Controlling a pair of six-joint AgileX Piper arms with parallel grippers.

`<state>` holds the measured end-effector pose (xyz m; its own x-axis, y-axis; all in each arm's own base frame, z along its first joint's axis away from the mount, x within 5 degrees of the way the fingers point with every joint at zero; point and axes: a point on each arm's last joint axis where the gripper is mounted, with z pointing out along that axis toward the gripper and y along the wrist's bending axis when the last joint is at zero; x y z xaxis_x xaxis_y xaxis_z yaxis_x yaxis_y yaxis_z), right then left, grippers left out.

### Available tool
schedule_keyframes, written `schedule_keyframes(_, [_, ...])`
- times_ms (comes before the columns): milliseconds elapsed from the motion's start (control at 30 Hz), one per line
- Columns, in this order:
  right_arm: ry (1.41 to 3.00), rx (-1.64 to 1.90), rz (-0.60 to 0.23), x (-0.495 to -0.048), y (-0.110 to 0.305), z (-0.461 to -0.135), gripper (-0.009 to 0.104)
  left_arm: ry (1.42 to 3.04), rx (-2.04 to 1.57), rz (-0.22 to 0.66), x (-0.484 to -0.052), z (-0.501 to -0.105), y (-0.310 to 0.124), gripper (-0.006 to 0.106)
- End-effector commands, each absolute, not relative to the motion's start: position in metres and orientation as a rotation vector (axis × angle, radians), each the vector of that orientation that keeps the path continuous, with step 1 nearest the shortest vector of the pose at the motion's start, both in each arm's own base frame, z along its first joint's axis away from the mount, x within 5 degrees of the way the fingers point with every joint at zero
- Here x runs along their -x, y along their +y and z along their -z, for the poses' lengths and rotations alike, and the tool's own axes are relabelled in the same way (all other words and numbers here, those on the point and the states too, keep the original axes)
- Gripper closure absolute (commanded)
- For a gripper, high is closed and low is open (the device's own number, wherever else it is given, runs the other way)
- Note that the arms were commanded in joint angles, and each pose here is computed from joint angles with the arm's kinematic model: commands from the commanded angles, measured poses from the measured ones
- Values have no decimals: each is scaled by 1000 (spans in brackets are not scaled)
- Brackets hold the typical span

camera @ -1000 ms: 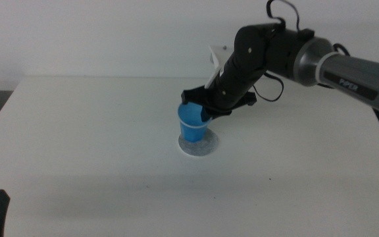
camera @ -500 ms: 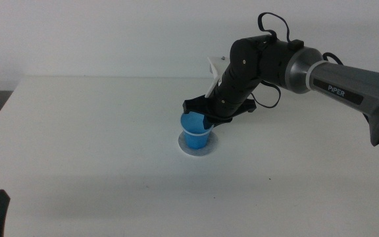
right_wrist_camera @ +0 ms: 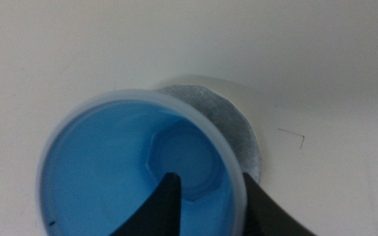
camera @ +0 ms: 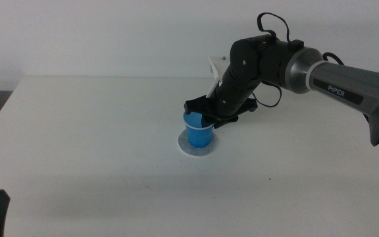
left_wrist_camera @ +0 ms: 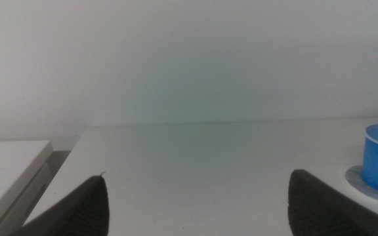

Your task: Place an empty cup on a cup mat.

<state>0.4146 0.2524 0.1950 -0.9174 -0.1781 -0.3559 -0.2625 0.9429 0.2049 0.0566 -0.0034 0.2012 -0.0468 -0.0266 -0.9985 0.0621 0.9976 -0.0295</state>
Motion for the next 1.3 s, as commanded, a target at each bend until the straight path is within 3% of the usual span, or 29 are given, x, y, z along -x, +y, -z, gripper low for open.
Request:
schedule_keyframes(0, [2750,327,-346,-416,252,-198,71,1599,-26,76,-56,-203,-3,7])
schedule_keyframes(233, [2740,317,-386,-415,253,-204,61,1599,-26,76,-56,-203,-3,7])
schedule_keyframes(467, [2688,318,-389,-414,252,-219,33,1599,-26,76,-56,-203,-3,7])
schedule_keyframes(567, [2662,311,-398,-413,247,-237,23,1599,-26,76,-56,-203,-3,7])
schedule_keyframes(700, [2591,319,-389,-410,227,-285,22,1599,-26,76,-56,-203,-3,7])
schedule_keyframes(900, [2481,274,-334,-397,158,-373,19,1599,-26,76,-56,-203,-3,7])
schedule_keyframes(1000, [2536,204,-211,-383,104,-397,11,1599,-26,76,-56,-203,-3,7])
schedule_keyframes(1100, [2508,104,-125,-374,52,-412,10,1599,-26,76,-56,-203,-3,7])
schedule_keyframes(1267, [2453,-38,-255,-322,-2,-417,10,1599,-26,76,-56,-203,-3,7])
